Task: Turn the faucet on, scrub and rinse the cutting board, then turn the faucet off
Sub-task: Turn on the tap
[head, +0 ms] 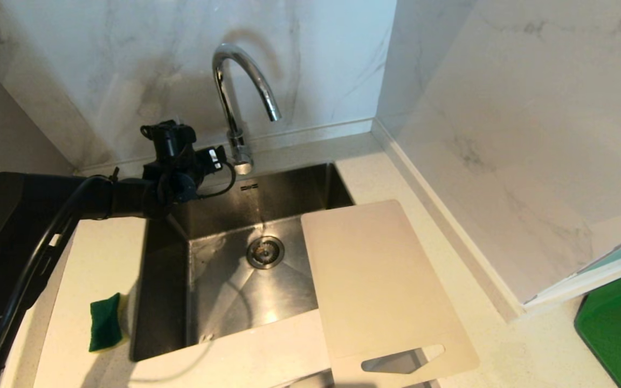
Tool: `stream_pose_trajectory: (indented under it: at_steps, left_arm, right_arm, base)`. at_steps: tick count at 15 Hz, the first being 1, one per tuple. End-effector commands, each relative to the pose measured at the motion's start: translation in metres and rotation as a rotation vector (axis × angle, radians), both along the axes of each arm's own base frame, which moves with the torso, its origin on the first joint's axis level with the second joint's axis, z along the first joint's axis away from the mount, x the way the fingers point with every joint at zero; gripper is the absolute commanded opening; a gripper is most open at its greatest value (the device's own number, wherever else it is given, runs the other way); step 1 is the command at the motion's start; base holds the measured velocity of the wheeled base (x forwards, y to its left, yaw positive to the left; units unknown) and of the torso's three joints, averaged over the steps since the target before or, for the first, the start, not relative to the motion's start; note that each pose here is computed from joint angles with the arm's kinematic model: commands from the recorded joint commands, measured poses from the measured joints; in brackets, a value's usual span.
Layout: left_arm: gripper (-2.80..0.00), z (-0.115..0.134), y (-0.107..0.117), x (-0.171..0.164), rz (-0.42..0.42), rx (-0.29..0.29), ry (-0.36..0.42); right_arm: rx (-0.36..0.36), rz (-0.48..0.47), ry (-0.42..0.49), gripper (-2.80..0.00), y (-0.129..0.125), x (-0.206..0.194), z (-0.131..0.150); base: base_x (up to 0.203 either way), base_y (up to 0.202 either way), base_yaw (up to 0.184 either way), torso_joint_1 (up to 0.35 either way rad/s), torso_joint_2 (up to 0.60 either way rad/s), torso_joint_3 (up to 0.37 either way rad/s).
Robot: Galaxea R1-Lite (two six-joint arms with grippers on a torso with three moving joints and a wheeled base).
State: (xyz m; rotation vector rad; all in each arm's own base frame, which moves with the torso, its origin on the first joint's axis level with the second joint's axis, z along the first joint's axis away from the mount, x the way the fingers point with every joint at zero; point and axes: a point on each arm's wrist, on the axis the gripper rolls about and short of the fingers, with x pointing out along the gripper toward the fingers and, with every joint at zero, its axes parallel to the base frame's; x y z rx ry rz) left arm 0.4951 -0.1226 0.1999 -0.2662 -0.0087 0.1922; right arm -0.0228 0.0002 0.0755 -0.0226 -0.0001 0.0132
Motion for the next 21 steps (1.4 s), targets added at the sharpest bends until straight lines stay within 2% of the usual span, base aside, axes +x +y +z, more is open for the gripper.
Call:
stream_pose_trajectory:
  at_steps: [1,3,10,15,21]
  left_arm:
    - [0.00,0.005,-0.002,-0.003,0.003,-0.013,-0.011]
    - [0.00,0.011,-0.004,-0.006,0.005,-0.020,-0.022]
    - [0.00,0.003,-0.005,-0.003,0.004,-0.015,-0.005]
    - [0.00,-0.014,-0.004,0.002,0.009,0.004,0.063]
    - [0.00,-0.014,-0.005,-0.002,0.013,-0.001,0.094]
  right_arm:
    - [0.000,0.001,0.000,-2.80,0.000,0.000,0.000]
    - [0.000,0.001,0.000,-2.80,0.000,0.000,0.000]
    - [0.000,0.001,0.000,-2.80,0.000,0.000,0.000]
    - [0.000,0.001,0.000,-2.80,0.000,0.000,0.000]
    - [0.000,0.001,0.000,-2.80,0.000,0.000,0.000]
  base:
    - [0.000,0.000,0.000,0.000,0.00,0.000]
    - [0.000,0.000,0.000,0.000,0.00,0.000]
    - [0.000,0.000,0.000,0.000,0.00,0.000]
    - [0.000,0.000,0.000,0.000,0.00,0.000]
    - [0.000,0.000,0.000,0.000,0.00,0.000]
